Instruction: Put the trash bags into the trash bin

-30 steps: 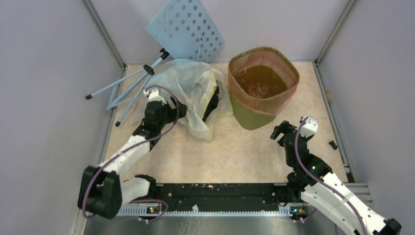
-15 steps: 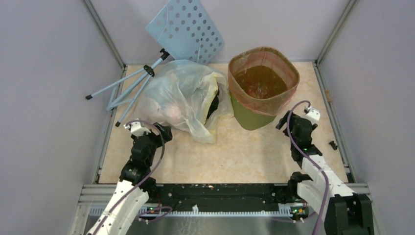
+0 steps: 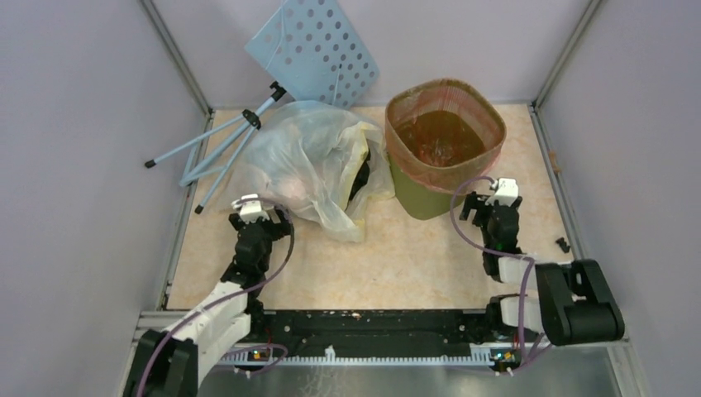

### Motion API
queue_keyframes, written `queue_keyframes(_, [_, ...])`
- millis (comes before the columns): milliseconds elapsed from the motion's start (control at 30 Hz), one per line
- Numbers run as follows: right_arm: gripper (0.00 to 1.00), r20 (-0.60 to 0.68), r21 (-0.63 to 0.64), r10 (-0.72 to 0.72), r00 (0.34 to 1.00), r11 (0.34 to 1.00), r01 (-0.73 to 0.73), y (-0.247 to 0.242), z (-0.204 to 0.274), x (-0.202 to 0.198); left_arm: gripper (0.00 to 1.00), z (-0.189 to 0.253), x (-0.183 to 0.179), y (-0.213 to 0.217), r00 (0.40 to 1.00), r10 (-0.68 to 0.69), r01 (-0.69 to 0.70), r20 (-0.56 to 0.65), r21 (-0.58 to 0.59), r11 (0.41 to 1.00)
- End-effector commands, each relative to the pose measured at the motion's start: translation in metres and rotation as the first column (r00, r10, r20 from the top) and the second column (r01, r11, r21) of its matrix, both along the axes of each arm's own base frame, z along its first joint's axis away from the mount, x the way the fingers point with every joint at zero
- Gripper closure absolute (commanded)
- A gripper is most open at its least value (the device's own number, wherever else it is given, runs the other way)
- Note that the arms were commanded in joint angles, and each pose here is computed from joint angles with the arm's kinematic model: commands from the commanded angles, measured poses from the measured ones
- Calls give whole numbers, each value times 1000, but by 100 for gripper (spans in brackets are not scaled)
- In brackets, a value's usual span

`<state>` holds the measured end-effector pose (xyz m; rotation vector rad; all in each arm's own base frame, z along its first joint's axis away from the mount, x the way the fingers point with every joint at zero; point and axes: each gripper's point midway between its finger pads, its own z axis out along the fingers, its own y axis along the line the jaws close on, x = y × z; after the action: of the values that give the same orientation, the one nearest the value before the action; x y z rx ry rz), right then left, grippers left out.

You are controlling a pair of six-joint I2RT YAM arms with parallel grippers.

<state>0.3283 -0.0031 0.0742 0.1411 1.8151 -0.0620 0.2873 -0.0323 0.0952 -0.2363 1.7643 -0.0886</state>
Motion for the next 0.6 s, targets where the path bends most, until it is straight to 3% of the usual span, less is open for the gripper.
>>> queue_keyframes(0, [14,198,-57,-37,980,997,49,-11,40,32,1,47,40,1,994,-33,11,109,199,980])
queue_keyframes(100, [21,195,-63,-43,980,996,56,-12,30,30,1,25,44,7,996,-27,5,80,273,962])
queue_keyframes(200, [12,210,-61,-81,974,994,96,-17,33,30,1,17,50,11,993,-72,41,96,286,957])
queue_keyframes(567, [10,208,-60,-76,975,994,90,-16,32,31,1,7,90,-2,954,-294,272,49,263,926])
